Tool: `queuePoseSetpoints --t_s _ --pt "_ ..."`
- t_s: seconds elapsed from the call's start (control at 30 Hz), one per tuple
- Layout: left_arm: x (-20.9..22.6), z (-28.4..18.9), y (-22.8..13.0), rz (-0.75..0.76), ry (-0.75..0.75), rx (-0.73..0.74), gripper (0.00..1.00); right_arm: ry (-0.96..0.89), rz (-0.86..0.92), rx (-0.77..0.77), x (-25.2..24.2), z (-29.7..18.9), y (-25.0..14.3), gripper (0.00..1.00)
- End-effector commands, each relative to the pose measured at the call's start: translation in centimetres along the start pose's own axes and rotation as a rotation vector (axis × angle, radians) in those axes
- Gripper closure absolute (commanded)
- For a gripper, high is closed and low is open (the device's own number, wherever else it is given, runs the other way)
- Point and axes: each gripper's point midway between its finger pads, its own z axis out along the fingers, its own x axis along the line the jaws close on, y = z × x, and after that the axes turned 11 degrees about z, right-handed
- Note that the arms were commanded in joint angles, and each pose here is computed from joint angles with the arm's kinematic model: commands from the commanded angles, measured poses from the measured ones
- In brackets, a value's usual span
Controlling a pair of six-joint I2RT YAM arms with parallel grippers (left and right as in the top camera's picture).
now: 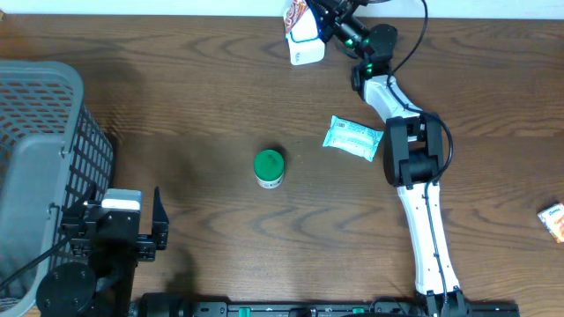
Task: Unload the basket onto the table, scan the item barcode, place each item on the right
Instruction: 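Hold the snack bar in front of the scanner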
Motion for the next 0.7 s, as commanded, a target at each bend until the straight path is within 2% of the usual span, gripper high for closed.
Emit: queuePoseSetpoints --t_s 0.0,0.4,0.67 --pt "-0.1 -0.1 0.0 0.003 -0.002 -0.006 0.14 0.023 -0.069 -0.016 -0.3 -1.0 1.1 0.99" --pt "-0.3 -0.1 -0.5 0.004 -0.012 0.014 0.14 0.192 -0.114 -0.062 4.0 -1.6 2.8 0.99" --pt "-0.3 -0.1 -0.5 0.004 -0.012 0.014 0.14 0.149 -0.119 0.001 2.5 -1.3 0.6 0.99"
